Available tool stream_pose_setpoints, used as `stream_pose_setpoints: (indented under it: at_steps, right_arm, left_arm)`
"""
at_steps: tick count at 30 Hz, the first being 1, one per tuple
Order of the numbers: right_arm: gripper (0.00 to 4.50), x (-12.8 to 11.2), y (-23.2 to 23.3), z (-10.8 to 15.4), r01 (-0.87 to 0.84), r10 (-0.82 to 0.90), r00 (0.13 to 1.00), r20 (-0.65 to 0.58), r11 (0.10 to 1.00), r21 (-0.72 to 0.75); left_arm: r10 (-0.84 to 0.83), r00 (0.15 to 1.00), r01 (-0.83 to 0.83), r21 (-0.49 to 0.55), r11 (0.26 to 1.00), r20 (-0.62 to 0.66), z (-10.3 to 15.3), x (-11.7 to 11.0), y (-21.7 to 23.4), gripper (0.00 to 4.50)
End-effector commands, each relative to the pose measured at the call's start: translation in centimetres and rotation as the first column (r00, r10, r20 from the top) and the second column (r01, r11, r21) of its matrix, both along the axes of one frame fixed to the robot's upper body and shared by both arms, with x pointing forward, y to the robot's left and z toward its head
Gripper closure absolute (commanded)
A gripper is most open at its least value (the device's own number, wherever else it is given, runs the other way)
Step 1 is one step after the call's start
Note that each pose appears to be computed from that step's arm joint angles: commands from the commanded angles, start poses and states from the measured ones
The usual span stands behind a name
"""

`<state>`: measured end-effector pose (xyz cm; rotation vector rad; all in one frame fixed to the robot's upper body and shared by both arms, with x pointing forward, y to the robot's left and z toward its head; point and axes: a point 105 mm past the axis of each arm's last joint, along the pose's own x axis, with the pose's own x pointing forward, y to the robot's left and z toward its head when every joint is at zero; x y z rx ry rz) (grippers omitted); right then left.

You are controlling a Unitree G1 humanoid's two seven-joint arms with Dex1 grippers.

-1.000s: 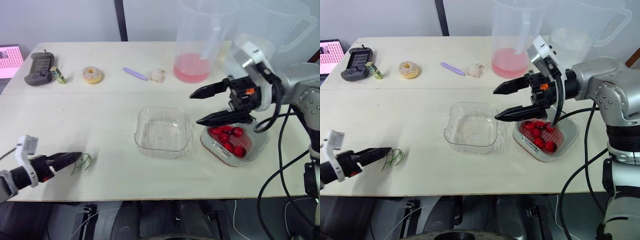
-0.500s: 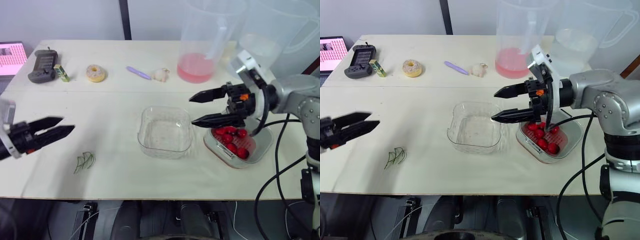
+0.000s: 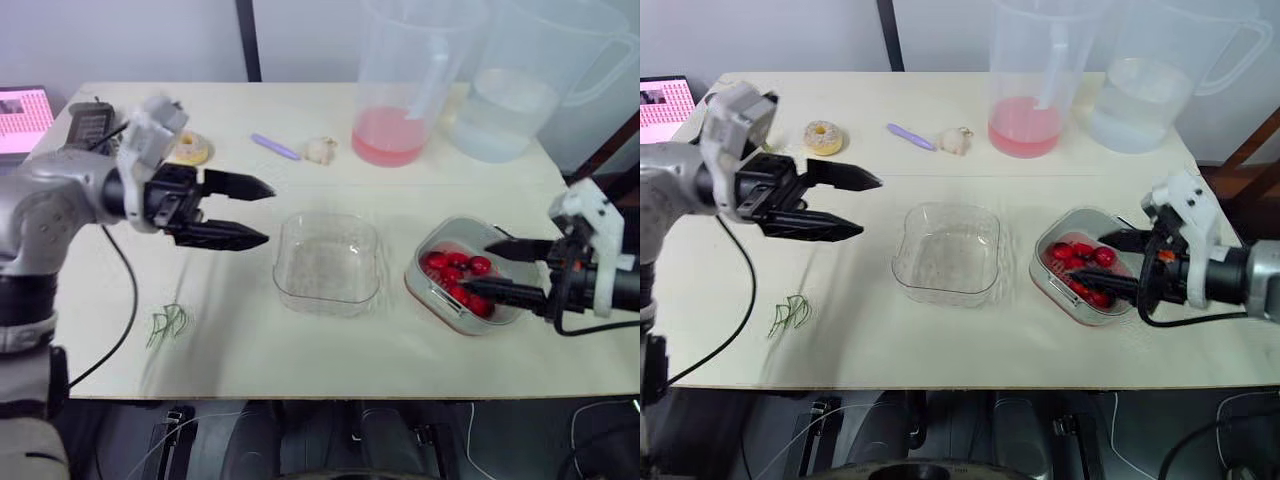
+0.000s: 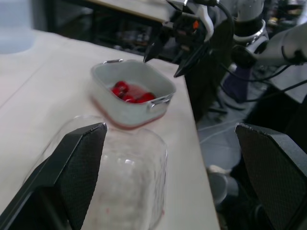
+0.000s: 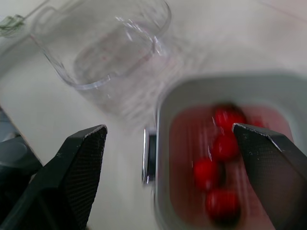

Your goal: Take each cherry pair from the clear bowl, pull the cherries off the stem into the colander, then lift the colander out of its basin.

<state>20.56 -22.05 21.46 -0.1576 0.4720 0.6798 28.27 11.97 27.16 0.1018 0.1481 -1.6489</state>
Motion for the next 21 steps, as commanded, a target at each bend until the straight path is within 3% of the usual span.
stream_pose_setpoints:
  at_steps: [1,6,10,15,21]
  right_arm:
    - [0.0,-2.2,-0.9,1.1,0.093,-0.101,0.988,0.119,0.993,0.07]
    - [0.0,-5.9,-3.2,-1.5,0.327,-0.339,0.937,0.087,0.936,0.129]
    - [0.0,-8.1,-2.9,-2.3,0.373,-0.387,0.919,0.071,0.914,0.161]
    - [0.0,-7.5,-1.6,-1.1,0.327,-0.343,0.932,0.114,0.935,0.135]
    - [0.0,-4.0,1.6,0.9,0.158,-0.139,0.976,0.17,0.982,-0.106]
  left_arm:
    - [-0.038,0.998,0.04,-0.027,0.999,0.059,1.4,1.1,-0.9,0.01]
    - [-0.109,0.989,0.114,-0.045,0.992,0.097,2.0,2.2,-2.6,0.01]
    - [-0.15,0.983,0.152,-0.014,0.988,0.11,1.5,2.6,-3.1,0.01]
    - [-0.128,0.984,0.132,-0.024,0.991,0.122,1.3,3.3,-2.9,0.01]
    - [-0.017,0.994,0.017,-0.003,1.0,0.112,-1.2,4.2,-0.6,0.01]
